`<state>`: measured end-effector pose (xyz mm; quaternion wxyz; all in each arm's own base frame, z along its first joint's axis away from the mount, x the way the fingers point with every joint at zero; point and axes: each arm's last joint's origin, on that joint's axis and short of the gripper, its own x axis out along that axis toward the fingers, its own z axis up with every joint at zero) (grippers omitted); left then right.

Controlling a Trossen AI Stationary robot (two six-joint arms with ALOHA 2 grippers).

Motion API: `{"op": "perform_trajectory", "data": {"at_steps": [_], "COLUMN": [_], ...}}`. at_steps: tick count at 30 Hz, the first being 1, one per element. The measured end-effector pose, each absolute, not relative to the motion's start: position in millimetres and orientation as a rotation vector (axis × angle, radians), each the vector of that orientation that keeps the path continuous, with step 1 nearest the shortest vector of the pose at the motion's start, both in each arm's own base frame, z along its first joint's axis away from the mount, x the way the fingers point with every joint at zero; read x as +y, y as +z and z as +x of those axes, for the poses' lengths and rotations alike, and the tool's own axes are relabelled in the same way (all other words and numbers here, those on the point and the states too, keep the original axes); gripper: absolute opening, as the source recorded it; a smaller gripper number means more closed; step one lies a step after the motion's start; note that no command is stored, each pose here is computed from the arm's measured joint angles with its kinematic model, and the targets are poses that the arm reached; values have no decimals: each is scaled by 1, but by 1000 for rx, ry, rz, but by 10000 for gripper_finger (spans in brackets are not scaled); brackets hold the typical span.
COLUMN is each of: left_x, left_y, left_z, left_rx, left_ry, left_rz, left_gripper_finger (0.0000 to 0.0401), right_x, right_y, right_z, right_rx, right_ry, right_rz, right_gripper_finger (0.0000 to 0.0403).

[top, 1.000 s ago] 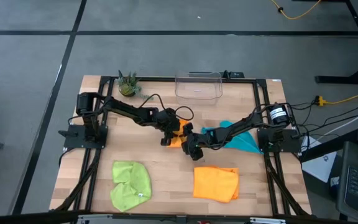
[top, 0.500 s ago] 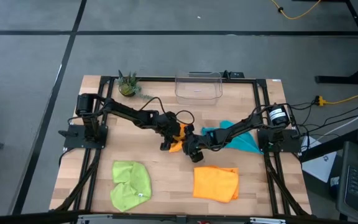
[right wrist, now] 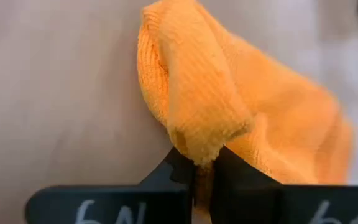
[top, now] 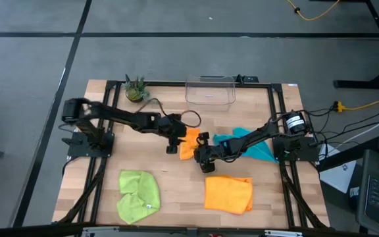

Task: Fold microfiber towels
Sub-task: Put the top orange towel into the transparent bin

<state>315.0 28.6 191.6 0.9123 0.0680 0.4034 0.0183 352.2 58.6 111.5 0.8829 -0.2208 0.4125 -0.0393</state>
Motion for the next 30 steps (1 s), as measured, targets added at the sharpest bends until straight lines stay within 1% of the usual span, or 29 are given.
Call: {"op": "perform_trajectory", "data": {"at_steps": [4,8,12,16,18,21,23,25,28,30], "left_x": [27,24,19,13,10,6,4,2,-1,-2], "left_y": [220,240,249,248,246,244,245,245,245,245], "left_z": [294,280,274,274,274,275,275,275,276,276], "left_rx": [828,785,754,761,773,785,780,781,777,777], "left_ry": [122,145,140,124,113,98,91,86,77,72], "left_rz": [137,99,81,81,86,93,96,99,103,105], "left_gripper_finger": [155,155,155,155,155,155,155,155,155,155], "right_x": [57,49,30,2,-14,-40,-60,-78,-104,-118], "right_y": [143,178,217,253,264,271,269,263,252,246], "right_z": [346,337,324,307,301,295,292,292,289,288], "right_rx": [812,758,714,652,640,651,677,705,744,754], "right_ry": [-167,-266,-424,-554,-607,-686,-722,-765,-892,-932], "right_rz": [-500,-577,-654,-605,-593,-587,-561,-516,-445,-395], "right_gripper_finger": [19,18,18,18,18,18,18,18,18,18]}}
